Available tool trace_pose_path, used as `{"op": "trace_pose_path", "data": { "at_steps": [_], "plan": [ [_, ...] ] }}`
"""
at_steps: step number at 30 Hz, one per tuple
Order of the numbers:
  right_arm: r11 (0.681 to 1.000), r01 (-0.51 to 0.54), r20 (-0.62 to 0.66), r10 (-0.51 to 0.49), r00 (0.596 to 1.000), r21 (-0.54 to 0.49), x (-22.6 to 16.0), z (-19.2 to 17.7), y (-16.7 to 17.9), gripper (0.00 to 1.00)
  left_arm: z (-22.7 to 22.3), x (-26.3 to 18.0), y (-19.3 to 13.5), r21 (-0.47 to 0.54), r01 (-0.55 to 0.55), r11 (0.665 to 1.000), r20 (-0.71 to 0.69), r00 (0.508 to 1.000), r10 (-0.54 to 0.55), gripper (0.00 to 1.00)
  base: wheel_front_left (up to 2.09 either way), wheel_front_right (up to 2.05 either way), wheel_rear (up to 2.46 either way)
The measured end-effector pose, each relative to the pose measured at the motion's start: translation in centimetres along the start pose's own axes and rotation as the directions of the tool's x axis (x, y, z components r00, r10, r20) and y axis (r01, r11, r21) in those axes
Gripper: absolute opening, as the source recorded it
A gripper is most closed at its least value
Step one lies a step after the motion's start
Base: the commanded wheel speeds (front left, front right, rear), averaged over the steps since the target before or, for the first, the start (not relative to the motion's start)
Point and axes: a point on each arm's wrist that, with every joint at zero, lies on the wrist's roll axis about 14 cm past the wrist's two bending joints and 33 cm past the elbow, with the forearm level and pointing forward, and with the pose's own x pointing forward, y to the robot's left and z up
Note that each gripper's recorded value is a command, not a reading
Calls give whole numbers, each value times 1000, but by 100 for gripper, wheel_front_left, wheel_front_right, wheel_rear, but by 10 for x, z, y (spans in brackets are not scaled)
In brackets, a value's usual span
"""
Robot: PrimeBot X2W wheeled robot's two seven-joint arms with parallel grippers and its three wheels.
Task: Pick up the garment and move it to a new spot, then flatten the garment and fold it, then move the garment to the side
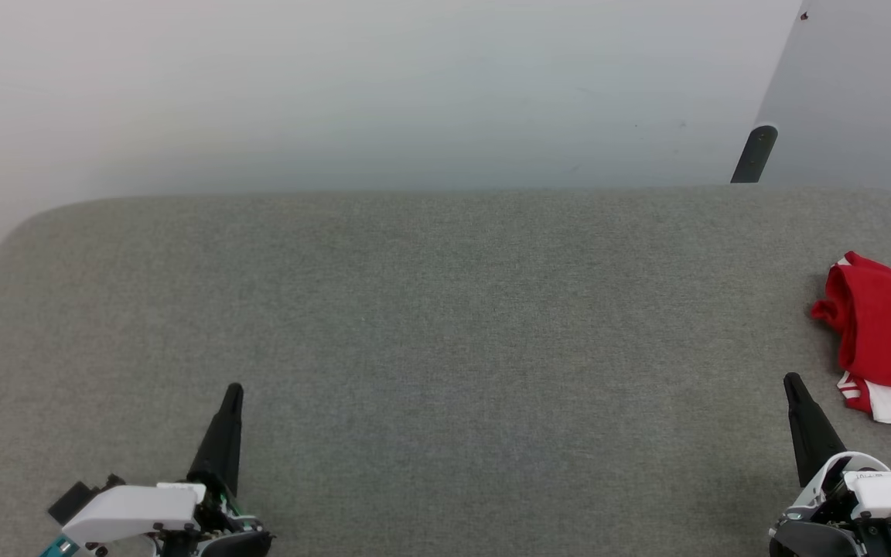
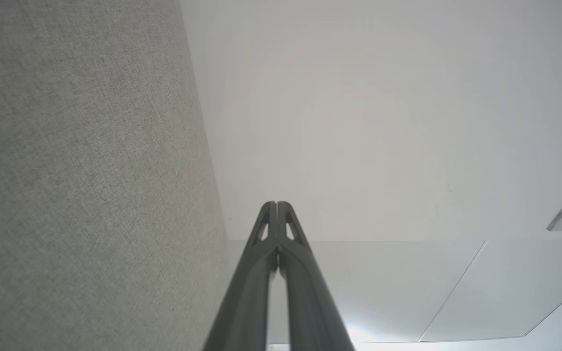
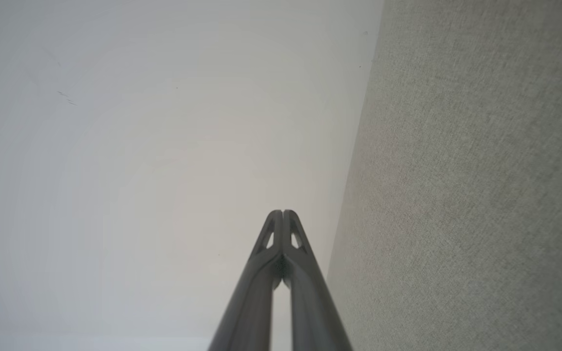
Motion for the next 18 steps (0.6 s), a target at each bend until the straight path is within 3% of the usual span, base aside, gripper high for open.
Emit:
{"op": "trace_pose_path", "data": {
  "at_steps": [18],
  "plan": [
    [1000,0,0,0,1000,0,0,0,0,0,0,0,0,0,0,1000,0,1000,0,0,0,0,0]
  ]
}}
